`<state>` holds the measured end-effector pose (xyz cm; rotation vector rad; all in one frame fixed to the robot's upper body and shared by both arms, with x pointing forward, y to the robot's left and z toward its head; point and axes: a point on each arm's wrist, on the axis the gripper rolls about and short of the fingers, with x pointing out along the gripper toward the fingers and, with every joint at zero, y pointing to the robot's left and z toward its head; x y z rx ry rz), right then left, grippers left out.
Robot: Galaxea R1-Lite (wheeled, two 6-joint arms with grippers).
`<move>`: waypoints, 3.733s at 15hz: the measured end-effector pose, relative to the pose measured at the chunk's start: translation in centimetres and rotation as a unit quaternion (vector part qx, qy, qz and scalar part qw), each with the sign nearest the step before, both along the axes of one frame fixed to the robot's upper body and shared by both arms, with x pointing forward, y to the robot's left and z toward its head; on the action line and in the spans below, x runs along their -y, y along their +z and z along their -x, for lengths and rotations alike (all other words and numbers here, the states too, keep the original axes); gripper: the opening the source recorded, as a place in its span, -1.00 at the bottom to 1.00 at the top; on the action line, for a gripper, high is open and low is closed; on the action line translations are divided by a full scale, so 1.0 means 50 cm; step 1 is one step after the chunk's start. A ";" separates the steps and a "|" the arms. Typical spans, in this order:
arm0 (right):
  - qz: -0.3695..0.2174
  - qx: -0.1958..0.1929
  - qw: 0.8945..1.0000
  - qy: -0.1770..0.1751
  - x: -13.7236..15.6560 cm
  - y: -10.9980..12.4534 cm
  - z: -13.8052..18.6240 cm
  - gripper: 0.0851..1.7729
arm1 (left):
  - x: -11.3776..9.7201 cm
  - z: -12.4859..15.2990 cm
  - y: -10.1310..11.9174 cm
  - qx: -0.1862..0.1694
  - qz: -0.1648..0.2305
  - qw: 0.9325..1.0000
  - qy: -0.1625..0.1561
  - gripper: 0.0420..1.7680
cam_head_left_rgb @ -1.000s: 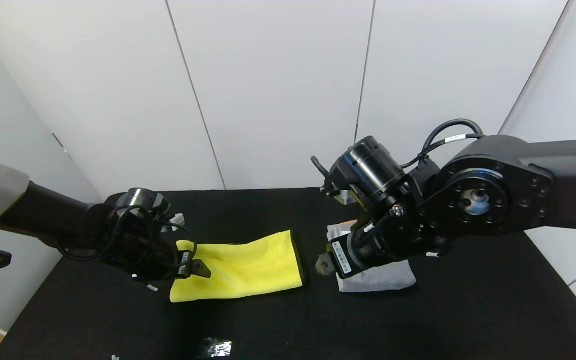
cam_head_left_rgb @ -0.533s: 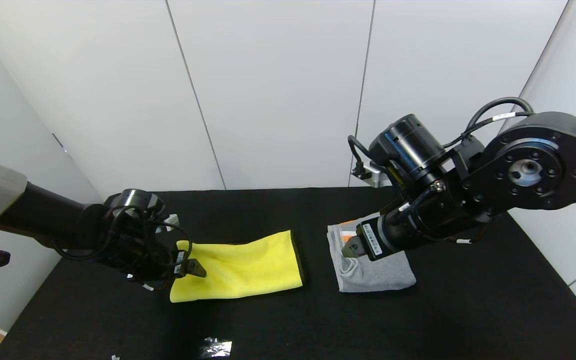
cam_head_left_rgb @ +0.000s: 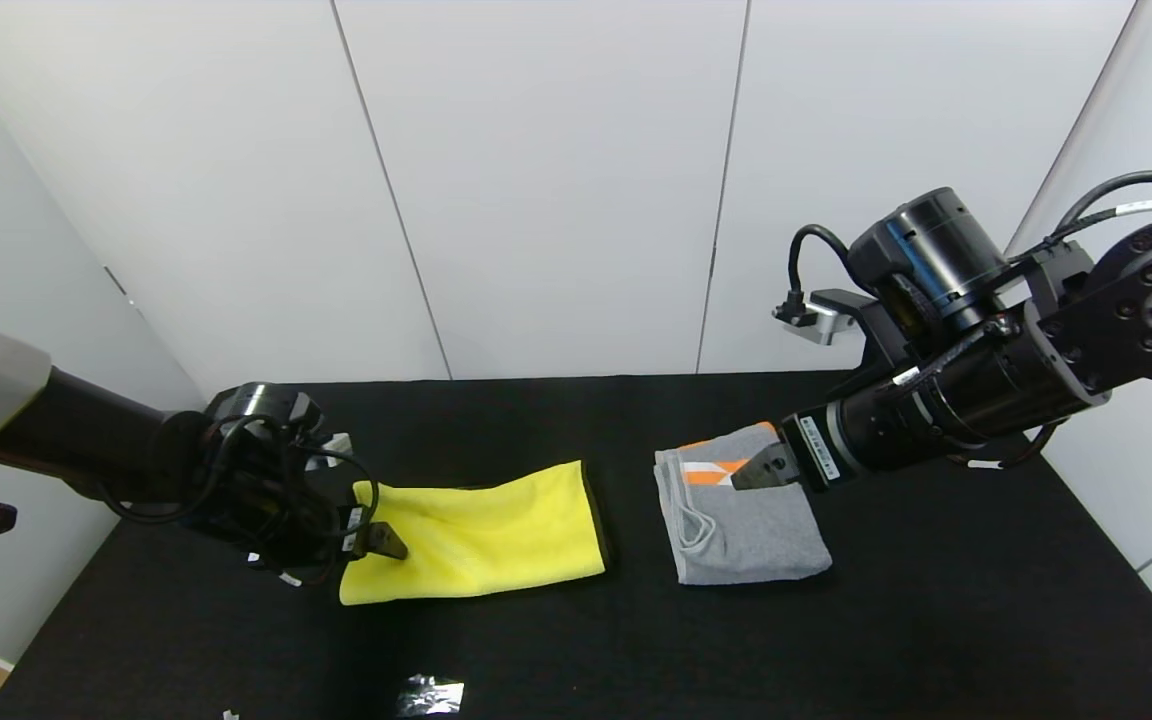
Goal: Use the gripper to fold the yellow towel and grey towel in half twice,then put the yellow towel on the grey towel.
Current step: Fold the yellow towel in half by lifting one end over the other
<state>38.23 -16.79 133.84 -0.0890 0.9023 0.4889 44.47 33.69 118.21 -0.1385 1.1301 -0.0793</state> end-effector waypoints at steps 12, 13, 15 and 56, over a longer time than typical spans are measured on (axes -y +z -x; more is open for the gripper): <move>-0.009 0.007 1.000 0.002 0.003 -0.005 0.004 0.93 | 0.004 -0.004 -0.014 -0.008 0.021 1.000 -0.009 0.63; -0.012 0.005 1.000 0.005 0.003 -0.005 0.005 0.93 | 0.004 -0.005 -0.016 -0.009 0.021 1.000 -0.010 0.45; -0.018 0.001 1.000 0.010 0.003 -0.004 0.006 0.93 | 0.005 -0.006 -0.018 -0.010 0.020 1.000 -0.012 0.13; -0.020 0.002 1.000 0.014 0.007 0.000 0.018 0.93 | 0.077 0.080 0.166 0.048 -0.149 0.979 -0.132 -0.90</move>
